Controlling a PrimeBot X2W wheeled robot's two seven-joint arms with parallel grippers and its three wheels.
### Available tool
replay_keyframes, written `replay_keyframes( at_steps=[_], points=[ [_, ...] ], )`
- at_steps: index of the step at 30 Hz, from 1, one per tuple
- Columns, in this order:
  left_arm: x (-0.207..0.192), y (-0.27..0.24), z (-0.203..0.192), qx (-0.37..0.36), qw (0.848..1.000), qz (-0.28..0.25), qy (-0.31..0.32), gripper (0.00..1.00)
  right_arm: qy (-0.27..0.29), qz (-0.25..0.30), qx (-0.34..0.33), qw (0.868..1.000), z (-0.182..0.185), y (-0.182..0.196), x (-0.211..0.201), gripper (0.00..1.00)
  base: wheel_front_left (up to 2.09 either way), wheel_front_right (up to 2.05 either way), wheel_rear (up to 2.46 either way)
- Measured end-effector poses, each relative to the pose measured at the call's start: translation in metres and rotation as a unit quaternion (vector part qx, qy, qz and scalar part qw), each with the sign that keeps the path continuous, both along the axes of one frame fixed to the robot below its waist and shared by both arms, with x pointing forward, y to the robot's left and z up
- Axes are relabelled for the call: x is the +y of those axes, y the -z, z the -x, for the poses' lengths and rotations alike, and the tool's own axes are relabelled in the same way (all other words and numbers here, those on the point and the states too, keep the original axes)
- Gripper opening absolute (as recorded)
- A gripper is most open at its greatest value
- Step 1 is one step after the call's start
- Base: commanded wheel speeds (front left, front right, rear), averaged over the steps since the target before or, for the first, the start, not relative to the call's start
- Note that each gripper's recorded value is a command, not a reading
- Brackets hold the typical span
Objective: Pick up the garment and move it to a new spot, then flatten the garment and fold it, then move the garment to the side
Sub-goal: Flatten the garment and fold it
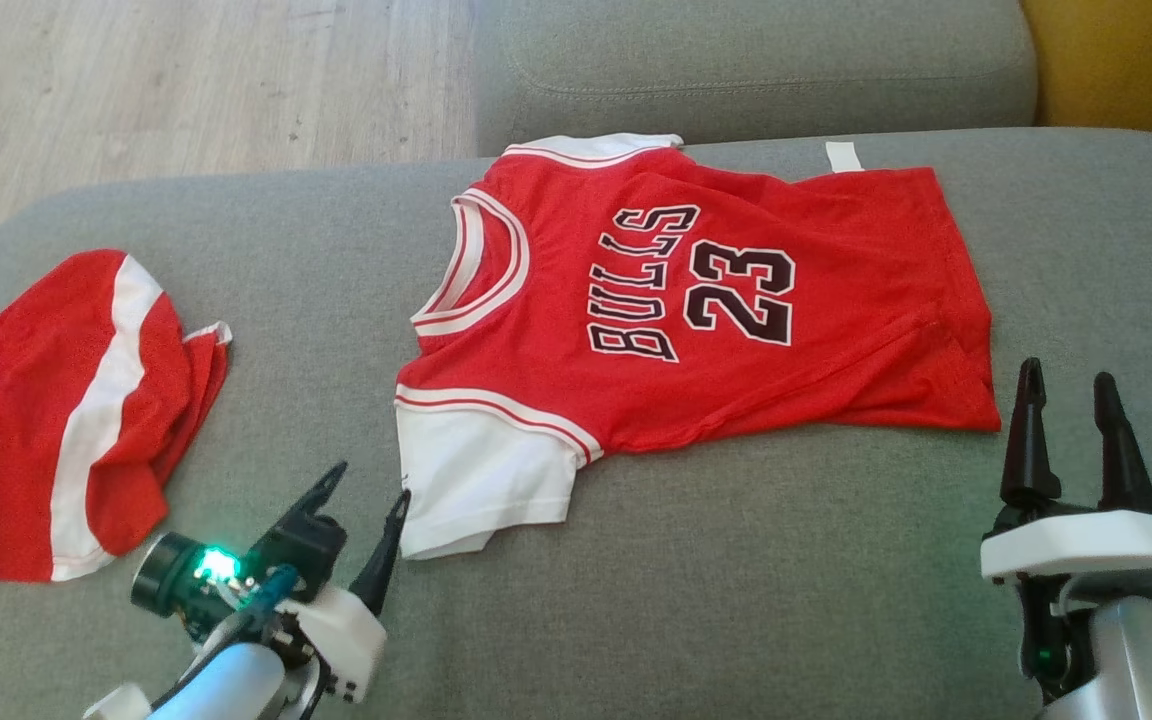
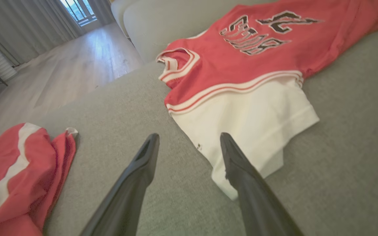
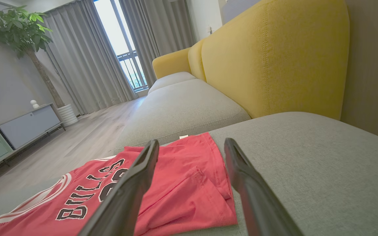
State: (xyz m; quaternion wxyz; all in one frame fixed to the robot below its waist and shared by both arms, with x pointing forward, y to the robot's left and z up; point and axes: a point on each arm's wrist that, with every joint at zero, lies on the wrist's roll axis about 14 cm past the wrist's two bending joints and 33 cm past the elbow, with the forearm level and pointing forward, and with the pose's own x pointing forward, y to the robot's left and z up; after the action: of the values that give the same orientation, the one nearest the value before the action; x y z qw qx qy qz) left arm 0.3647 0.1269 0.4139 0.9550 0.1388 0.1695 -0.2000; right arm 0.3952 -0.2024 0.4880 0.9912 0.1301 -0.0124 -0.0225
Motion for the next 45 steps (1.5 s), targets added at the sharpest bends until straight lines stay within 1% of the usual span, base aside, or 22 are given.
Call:
replay_keyframes(
  at_steps=[5, 7, 10, 12, 14, 17, 21, 25, 27, 31, 35, 37, 42, 45],
  points=[
    [0.000, -0.033, -0.016, -0.064, 0.994, 0.068, -0.055, 1.00, 0.002, 0.002, -0.009, 1.000, 0.001, -0.006, -0.002, 1.00, 0.00, 0.00, 0.00],
    [0.002, -0.047, -0.022, -0.082, 0.987, 0.109, -0.086, 1.00, 0.001, 0.003, -0.014, 1.000, 0.002, -0.009, -0.002, 1.00, 0.00, 0.00, 0.00],
    [0.000, -0.062, -0.023, -0.101, 0.979, 0.141, -0.102, 1.00, 0.001, 0.004, -0.014, 1.000, 0.005, -0.008, -0.002, 1.00, 0.00, 0.00, 0.00],
    [0.001, -0.075, -0.024, -0.116, 0.970, 0.173, -0.123, 1.00, 0.001, 0.005, -0.013, 1.000, 0.005, -0.007, -0.001, 1.00, 0.00, 0.00, 0.00],
    [0.000, -0.083, -0.023, -0.125, 0.961, 0.204, -0.138, 1.00, -0.001, 0.005, -0.012, 1.000, 0.005, -0.007, 0.000, 1.00, 0.00, 0.00, 0.00],
    [-0.002, -0.073, -0.015, -0.110, 0.957, 0.222, -0.152, 1.00, -0.003, 0.006, -0.010, 1.000, 0.004, -0.004, 0.001, 1.00, 0.00, 0.00, 0.00],
    [-0.001, -0.056, -0.003, -0.092, 0.960, 0.215, -0.152, 1.00, -0.004, 0.005, -0.008, 1.000, 0.001, -0.002, 0.002, 1.00, 0.00, 0.00, 0.00],
    [0.001, -0.057, -0.006, -0.096, 0.960, 0.214, -0.149, 1.00, -0.006, 0.004, -0.006, 1.000, -0.001, -0.001, 0.003, 1.00, 0.00, 0.00, 0.00],
    [0.000, -0.050, -0.005, -0.086, 0.962, 0.213, -0.148, 1.00, -0.006, 0.004, -0.004, 1.000, -0.001, 0.000, 0.003, 1.00, 0.00, 0.00, 0.00],
    [-0.010, -0.027, 0.001, -0.029, 0.961, 0.229, -0.150, 1.00, -0.008, 0.004, -0.001, 1.000, -0.002, 0.003, 0.005, 1.00, 0.00, 0.00, 0.00],
    [-0.018, 0.008, 0.010, 0.047, 0.968, 0.202, -0.143, 1.00, -0.013, 0.004, 0.007, 1.000, -0.003, 0.008, 0.008, 1.00, 0.00, 0.00, 0.00],
    [-0.019, 0.019, 0.011, 0.076, 0.964, 0.204, -0.153, 1.00, -0.013, 0.004, 0.010, 1.000, -0.004, 0.011, 0.007, 1.00, 0.00, 0.00, 0.00],
    [-0.024, 0.029, 0.008, 0.098, 0.963, 0.201, -0.152, 1.00, -0.008, 0.004, 0.011, 1.000, -0.008, 0.012, 0.005, 1.00, 0.00, 0.00, 0.00],
    [-0.024, 0.041, 0.010, 0.127, 0.961, 0.189, -0.155, 1.00, -0.004, 0.005, 0.011, 1.000, -0.008, 0.012, 0.002, 1.00, 0.00, 0.00, 0.00]
  ],
)
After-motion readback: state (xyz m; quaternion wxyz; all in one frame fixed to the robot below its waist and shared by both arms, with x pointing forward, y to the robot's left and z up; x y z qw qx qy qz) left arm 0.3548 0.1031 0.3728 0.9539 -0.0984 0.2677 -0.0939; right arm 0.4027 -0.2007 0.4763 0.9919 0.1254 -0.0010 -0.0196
